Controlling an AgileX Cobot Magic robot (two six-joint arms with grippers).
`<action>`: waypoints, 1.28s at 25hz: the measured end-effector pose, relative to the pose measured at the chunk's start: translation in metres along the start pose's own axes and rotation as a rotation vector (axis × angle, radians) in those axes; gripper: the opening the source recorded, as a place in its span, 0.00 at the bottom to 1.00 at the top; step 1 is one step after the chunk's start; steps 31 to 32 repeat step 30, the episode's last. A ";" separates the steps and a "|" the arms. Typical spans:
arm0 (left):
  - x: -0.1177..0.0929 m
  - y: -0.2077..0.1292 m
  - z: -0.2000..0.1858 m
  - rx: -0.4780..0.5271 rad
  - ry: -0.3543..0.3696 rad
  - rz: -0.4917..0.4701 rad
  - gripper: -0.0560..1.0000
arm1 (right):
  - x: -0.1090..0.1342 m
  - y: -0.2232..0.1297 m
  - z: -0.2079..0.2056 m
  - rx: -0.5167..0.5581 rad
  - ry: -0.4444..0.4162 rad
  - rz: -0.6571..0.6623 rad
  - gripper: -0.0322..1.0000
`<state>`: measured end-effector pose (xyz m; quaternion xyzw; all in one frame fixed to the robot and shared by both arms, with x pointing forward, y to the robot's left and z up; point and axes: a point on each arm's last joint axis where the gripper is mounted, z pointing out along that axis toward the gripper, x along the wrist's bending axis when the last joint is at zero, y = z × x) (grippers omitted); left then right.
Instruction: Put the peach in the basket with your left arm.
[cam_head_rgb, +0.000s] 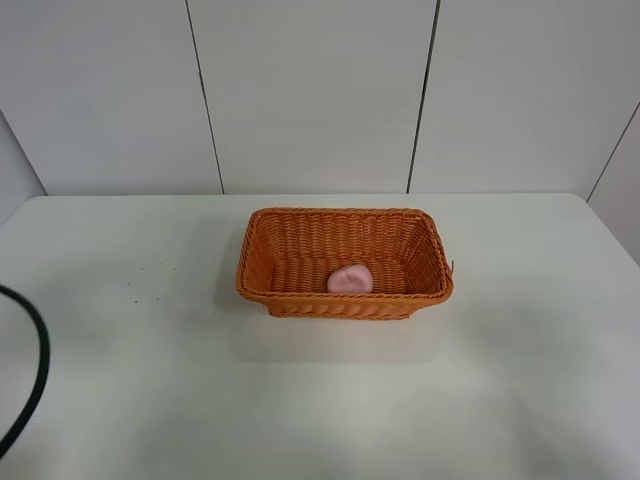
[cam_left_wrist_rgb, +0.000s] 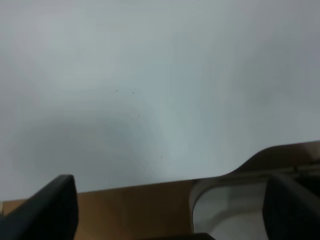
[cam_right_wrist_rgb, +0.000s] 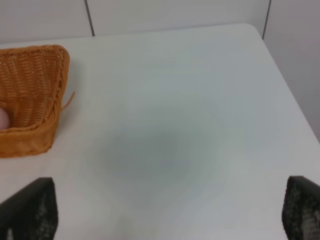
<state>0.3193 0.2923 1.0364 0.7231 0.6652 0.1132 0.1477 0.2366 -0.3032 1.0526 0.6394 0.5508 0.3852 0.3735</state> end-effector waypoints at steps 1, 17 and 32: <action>0.000 -0.009 0.000 -0.028 0.000 0.001 0.86 | 0.000 0.000 0.000 0.000 0.000 0.000 0.70; -0.001 -0.077 -0.034 -0.529 0.008 0.020 0.86 | 0.000 0.000 0.000 0.000 0.000 0.000 0.70; -0.001 -0.085 -0.037 -0.587 0.008 0.019 0.86 | 0.000 0.000 0.000 0.000 0.000 0.000 0.70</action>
